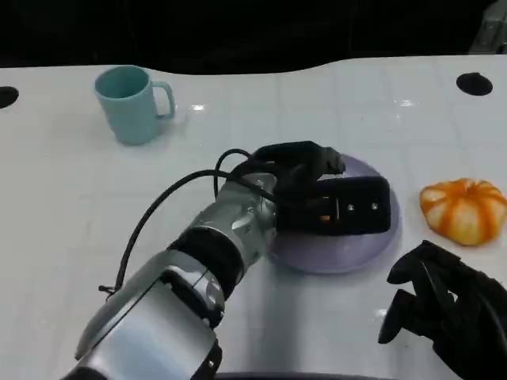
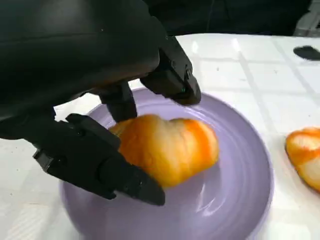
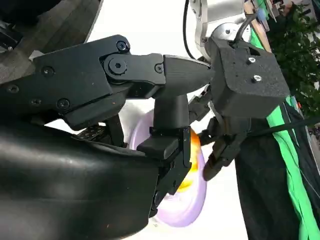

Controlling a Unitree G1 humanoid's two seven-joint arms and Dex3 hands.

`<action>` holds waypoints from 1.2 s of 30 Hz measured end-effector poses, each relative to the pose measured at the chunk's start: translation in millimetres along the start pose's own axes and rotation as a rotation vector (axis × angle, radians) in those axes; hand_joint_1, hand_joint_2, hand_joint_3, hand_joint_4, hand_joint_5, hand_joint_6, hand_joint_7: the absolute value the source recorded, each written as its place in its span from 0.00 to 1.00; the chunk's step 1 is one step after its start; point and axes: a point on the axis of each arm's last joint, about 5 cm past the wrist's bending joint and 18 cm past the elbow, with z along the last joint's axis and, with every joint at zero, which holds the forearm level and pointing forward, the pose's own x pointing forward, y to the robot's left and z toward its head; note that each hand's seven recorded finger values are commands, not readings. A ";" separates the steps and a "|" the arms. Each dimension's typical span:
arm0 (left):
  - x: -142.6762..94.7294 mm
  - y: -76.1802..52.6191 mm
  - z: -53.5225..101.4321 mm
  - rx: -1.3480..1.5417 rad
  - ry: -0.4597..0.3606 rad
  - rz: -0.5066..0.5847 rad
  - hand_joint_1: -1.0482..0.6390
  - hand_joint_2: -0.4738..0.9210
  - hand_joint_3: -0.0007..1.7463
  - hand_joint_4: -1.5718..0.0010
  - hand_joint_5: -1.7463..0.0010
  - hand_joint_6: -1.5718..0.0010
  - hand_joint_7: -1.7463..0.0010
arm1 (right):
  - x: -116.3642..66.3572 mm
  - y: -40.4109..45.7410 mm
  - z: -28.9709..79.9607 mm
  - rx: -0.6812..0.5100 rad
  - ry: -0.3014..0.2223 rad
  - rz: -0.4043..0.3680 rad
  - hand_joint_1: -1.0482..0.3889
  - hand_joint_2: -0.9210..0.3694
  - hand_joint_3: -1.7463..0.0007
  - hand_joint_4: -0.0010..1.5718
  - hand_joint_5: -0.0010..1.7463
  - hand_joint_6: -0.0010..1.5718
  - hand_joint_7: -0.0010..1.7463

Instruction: Grasp the bread from the table and place it into the plate.

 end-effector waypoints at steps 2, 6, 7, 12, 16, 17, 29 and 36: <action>0.2 1.3 0.7 0.018 -0.004 -0.023 0.19 1.00 0.22 1.00 0.86 0.91 1.00 | 0.0 0.0 0.0 0.000 0.000 0.000 0.42 0.00 0.75 0.39 1.00 0.30 0.92; 0.4 3.3 1.1 0.039 -0.005 -0.084 0.18 1.00 0.23 1.00 0.88 0.92 1.00 | 0.0 0.0 0.0 0.001 0.000 0.001 0.42 0.00 0.75 0.39 1.00 0.30 0.92; 0.4 3.8 0.9 0.040 -0.004 -0.087 0.18 1.00 0.23 1.00 0.88 0.92 1.00 | 0.0 0.0 0.0 0.001 0.000 0.001 0.42 0.00 0.75 0.39 1.00 0.30 0.92; -0.1 11.9 -3.7 -0.027 -0.006 -0.137 0.13 1.00 0.24 1.00 0.96 0.93 1.00 | 0.3 -0.3 -0.1 0.002 0.000 0.001 0.42 0.00 0.75 0.39 1.00 0.30 0.93; -2.0 22.1 -12.8 -0.098 -0.013 -0.171 0.12 1.00 0.24 1.00 0.96 0.93 1.00 | 0.5 -1.5 -1.4 0.008 0.007 0.000 0.43 0.00 0.75 0.39 1.00 0.30 0.93; -2.2 23.2 -13.7 -0.100 -0.014 -0.173 0.12 1.00 0.24 0.98 0.95 0.92 0.99 | 0.6 -1.6 -1.7 0.009 0.008 0.000 0.42 0.00 0.75 0.39 1.00 0.30 0.93; -15.6 60.7 -39.8 -0.571 -0.207 -0.054 0.19 1.00 0.19 0.80 0.84 0.79 0.95 | 1.9 -2.1 -2.2 0.007 0.012 0.004 0.42 0.00 0.75 0.39 1.00 0.31 0.92; -30.0 52.8 -65.6 -0.910 -0.265 0.017 0.26 1.00 0.22 0.70 0.59 0.64 0.94 | 3.6 -1.4 -0.6 0.003 0.007 -0.001 0.43 0.00 0.75 0.39 1.00 0.31 0.93</action>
